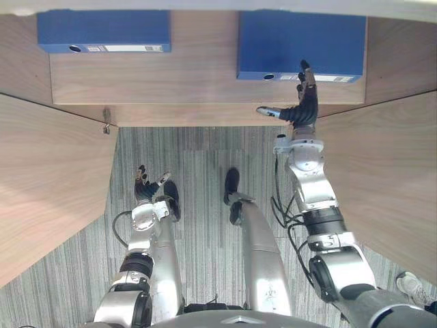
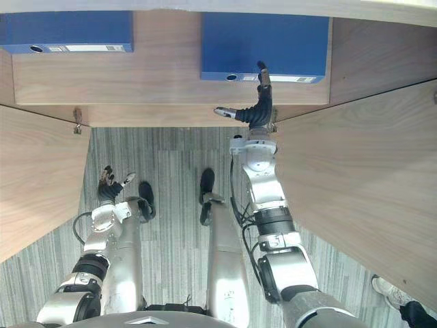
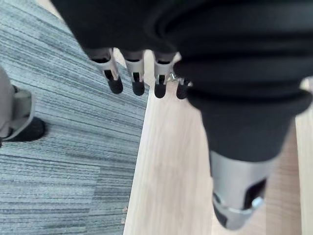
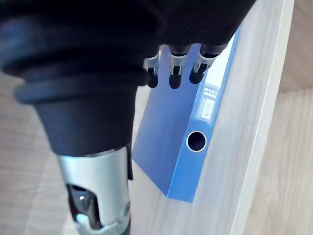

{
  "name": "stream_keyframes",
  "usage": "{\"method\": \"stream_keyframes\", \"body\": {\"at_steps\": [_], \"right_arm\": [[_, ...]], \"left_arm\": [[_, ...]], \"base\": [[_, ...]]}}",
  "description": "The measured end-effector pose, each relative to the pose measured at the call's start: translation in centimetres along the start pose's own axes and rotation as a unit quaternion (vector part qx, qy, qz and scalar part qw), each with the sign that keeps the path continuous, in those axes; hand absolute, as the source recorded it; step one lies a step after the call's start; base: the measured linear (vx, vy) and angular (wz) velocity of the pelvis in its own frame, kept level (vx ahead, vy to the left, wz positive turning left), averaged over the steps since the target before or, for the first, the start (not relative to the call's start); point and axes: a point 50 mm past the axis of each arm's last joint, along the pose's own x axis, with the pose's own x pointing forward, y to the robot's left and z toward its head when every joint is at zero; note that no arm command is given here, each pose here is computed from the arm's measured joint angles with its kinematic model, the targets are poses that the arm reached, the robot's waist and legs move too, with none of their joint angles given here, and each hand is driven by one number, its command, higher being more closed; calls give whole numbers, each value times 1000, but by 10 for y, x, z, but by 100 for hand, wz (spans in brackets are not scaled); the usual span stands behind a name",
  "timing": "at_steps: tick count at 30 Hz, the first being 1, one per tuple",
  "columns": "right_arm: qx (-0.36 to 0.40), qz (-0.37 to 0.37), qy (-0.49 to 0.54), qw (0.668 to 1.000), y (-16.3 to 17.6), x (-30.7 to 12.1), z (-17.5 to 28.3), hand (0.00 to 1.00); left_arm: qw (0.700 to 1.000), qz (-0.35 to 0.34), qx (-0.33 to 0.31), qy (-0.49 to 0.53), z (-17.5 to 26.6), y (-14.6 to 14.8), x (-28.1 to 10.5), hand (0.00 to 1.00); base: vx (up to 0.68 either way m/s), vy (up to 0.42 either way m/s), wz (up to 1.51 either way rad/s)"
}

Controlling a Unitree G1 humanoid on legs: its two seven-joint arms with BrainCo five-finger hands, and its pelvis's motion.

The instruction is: Walk over to the cabinet, pick up the folder, carry it to the office cabinet, place the folder inside the office cabinet, then close the office cabinet door

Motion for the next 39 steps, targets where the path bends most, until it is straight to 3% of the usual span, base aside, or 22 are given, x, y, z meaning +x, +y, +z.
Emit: {"method": "stream_keyframes", "body": {"at_steps": [1,8,18,28,39], "right_arm": [[-21,5,-13,1000,1,-4,3,100],[-141,7,-41,989,0,-22,-2,100],[-220,73,-47,972,27,-30,-15,100],[-231,94,-107,962,45,2,11,100],[-208,38,-148,966,25,45,48,100]], "left_arm": [[1000,1,3,-1,0,1,0,0],[1000,1,15,-8,-2,4,-2,0],[999,-11,43,-24,-1,7,-3,0],[998,-21,46,-40,3,4,-3,0],[996,-40,39,-75,18,-6,-3,0]], "base": [[-27,-8,-5],[-10,0,0],[-18,-4,6],[-24,-9,7],[-54,-33,3]]}}
